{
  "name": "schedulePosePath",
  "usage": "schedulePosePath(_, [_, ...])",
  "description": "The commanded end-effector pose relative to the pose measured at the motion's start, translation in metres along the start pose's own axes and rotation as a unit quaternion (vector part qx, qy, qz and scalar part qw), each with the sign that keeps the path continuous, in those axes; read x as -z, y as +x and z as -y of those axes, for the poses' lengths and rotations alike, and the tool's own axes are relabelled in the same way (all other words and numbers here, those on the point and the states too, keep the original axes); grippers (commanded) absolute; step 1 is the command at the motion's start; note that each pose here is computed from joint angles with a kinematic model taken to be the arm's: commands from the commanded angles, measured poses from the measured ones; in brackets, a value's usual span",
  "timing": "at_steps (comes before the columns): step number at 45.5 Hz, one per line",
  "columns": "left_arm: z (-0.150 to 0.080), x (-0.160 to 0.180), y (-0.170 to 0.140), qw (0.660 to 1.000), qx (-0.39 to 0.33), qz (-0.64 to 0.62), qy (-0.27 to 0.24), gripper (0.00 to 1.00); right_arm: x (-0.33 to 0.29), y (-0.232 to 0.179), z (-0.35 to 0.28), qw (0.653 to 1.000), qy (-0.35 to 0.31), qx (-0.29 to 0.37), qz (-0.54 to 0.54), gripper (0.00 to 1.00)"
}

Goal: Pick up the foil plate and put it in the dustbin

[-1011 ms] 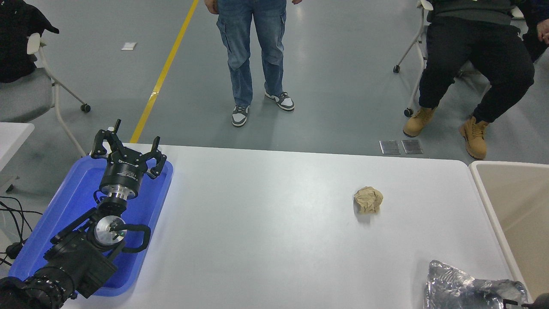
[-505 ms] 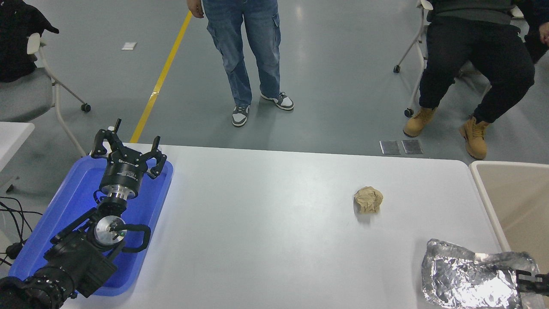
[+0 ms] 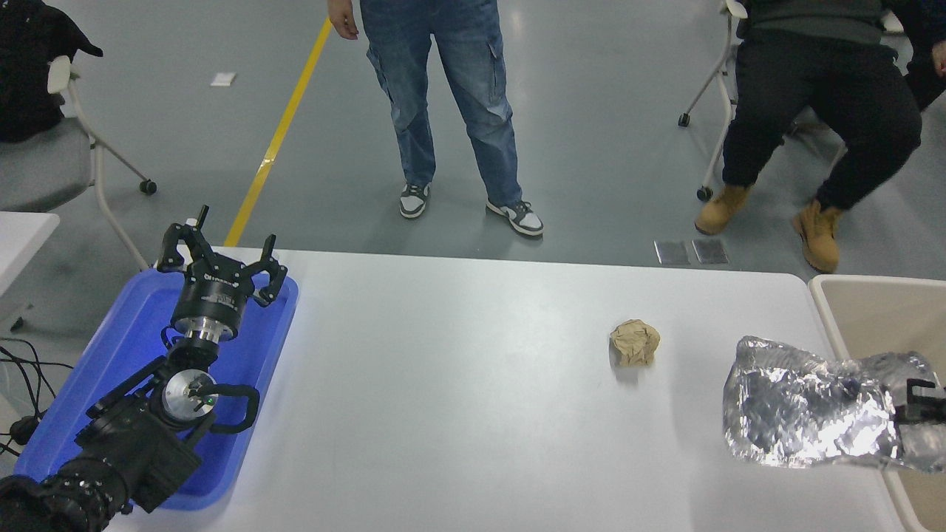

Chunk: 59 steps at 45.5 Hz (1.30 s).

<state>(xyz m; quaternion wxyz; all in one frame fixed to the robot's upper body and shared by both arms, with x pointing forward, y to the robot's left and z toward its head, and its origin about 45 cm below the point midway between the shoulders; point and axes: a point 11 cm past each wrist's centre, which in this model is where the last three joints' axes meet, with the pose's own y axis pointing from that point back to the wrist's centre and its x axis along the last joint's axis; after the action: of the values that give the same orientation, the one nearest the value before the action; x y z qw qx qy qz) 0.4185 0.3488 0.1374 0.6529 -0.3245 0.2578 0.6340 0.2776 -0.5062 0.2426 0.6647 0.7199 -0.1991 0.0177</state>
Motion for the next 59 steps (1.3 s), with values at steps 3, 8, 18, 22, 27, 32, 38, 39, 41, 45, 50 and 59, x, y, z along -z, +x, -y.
schedulePosePath(3, [0.0, 0.0, 0.0, 1.0, 0.0, 0.0, 0.0, 1.0, 0.043, 0.048, -0.048, 0.998, 0.021, -0.011, -0.052, 0.0])
schedulePosePath(8, [0.0, 0.0, 0.0, 1.0, 0.0, 0.0, 0.0, 1.0, 0.062, 0.064, -0.056, 0.997, 0.022, -0.015, -0.076, 0.0])
schedulePosePath(18, [0.0, 0.0, 0.0, 1.0, 0.0, -0.001, 0.0, 1.0, 0.095, 0.084, -0.065, 0.992, 0.026, -0.031, -0.117, 0.0])
schedulePosePath(22, [0.0, 0.0, 0.0, 1.0, -0.001, 0.0, 0.0, 1.0, 0.103, 0.089, -0.066, 0.991, 0.026, -0.035, -0.126, 0.0])
schedulePosePath(27, [0.0, 0.0, 0.0, 1.0, 0.0, 0.0, 0.0, 1.0, 0.107, 0.094, -0.067, 0.99, 0.024, -0.04, -0.131, 0.0])
schedulePosePath(32, [0.0, 0.0, 0.0, 1.0, -0.001, 0.0, 0.0, 1.0, 0.107, 0.096, -0.068, 0.99, 0.021, -0.042, -0.13, 0.0])
schedulePosePath(38, [0.0, 0.0, 0.0, 1.0, 0.0, 0.0, 0.0, 1.0, 0.095, 0.099, -0.068, 0.992, 0.009, -0.045, -0.115, 0.0])
schedulePosePath(39, [0.0, 0.0, 0.0, 1.0, -0.001, 0.0, 0.0, 1.0, 0.091, 0.099, -0.068, 0.993, 0.004, -0.043, -0.111, 0.0])
schedulePosePath(41, [0.0, 0.0, 0.0, 1.0, 0.0, 0.0, 0.0, 1.0, 0.082, 0.099, -0.066, 0.994, -0.005, -0.041, -0.102, 0.0])
schedulePosePath(45, [-0.001, 0.0, 0.001, 1.0, -0.001, 0.0, 0.0, 1.0, 0.064, 0.104, -0.067, 0.996, -0.022, -0.049, -0.078, 0.0])
schedulePosePath(50, [-0.001, 0.0, 0.001, 1.0, -0.002, 0.0, -0.001, 1.0, 0.024, 0.108, -0.062, 0.997, -0.051, -0.058, -0.019, 0.0])
schedulePosePath(59, [0.0, 0.0, 0.0, 1.0, -0.001, 0.0, 0.0, 1.0, -0.048, 0.104, -0.052, 0.986, -0.096, -0.104, 0.085, 0.0])
